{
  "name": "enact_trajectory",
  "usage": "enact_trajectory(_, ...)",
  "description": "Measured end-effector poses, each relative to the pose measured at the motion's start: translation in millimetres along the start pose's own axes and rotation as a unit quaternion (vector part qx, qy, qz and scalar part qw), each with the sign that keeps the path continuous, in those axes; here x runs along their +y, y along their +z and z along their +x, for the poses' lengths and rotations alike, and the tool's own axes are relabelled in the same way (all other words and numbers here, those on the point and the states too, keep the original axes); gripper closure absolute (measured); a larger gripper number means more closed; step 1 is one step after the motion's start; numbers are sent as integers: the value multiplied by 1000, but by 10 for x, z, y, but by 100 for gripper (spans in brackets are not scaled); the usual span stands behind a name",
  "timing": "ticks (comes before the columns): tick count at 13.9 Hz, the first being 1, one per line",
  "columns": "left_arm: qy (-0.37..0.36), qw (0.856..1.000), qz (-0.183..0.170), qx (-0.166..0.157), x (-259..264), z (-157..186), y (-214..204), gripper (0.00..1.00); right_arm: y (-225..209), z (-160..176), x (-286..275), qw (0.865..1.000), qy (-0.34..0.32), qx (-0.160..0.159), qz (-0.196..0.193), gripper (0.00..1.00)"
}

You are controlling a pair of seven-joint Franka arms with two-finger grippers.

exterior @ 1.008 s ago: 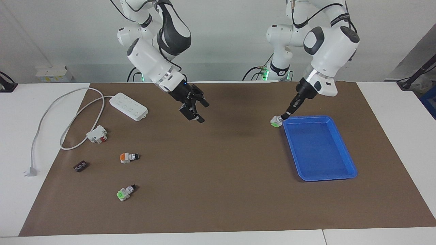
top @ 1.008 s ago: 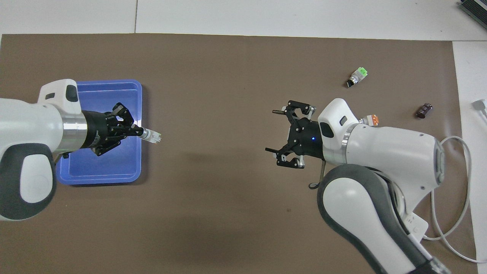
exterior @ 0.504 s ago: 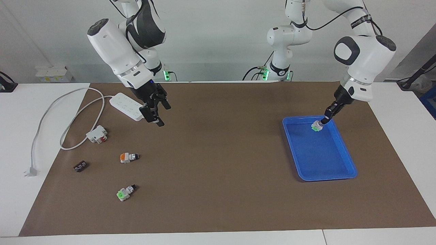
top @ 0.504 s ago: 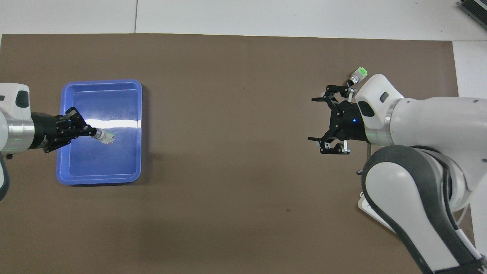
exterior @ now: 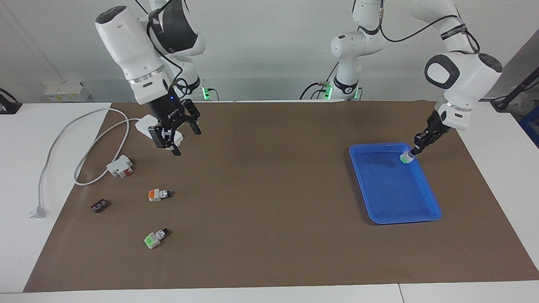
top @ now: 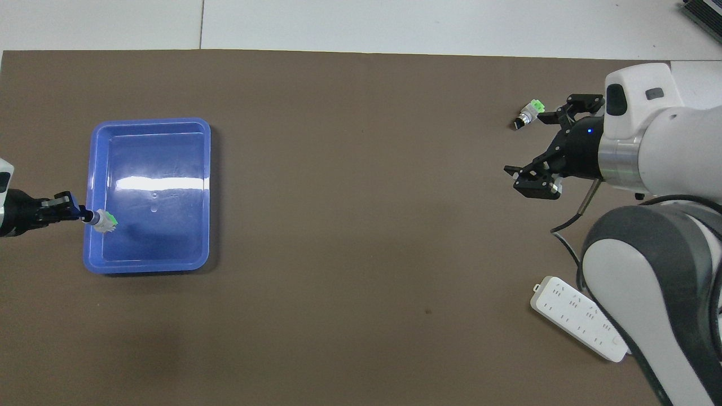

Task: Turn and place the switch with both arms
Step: 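Move the switch over the tray with the left gripper while the right gripper withdraws, then release the switch into the tray and retract the left gripper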

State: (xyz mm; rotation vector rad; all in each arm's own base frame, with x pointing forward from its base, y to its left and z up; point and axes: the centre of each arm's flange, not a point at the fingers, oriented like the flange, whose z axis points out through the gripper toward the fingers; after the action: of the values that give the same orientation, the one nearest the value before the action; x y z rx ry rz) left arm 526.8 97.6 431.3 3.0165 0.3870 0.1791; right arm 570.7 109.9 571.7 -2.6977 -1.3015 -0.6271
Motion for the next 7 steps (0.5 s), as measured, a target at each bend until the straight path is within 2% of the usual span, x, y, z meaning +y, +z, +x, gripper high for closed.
enact_trajectory(2,18,1000,10,2,99,91,-129,45,-22,14,3,998,67,1,-2,0)
enact_trajectory(5,33,999,7,-28,306,320,-495,14,-33,36,-10,989,147,3,-2,0)
enact_trajectory(7,37,998,5,-47,491,455,-786,14,-59,62,-14,982,188,5,-3,0)
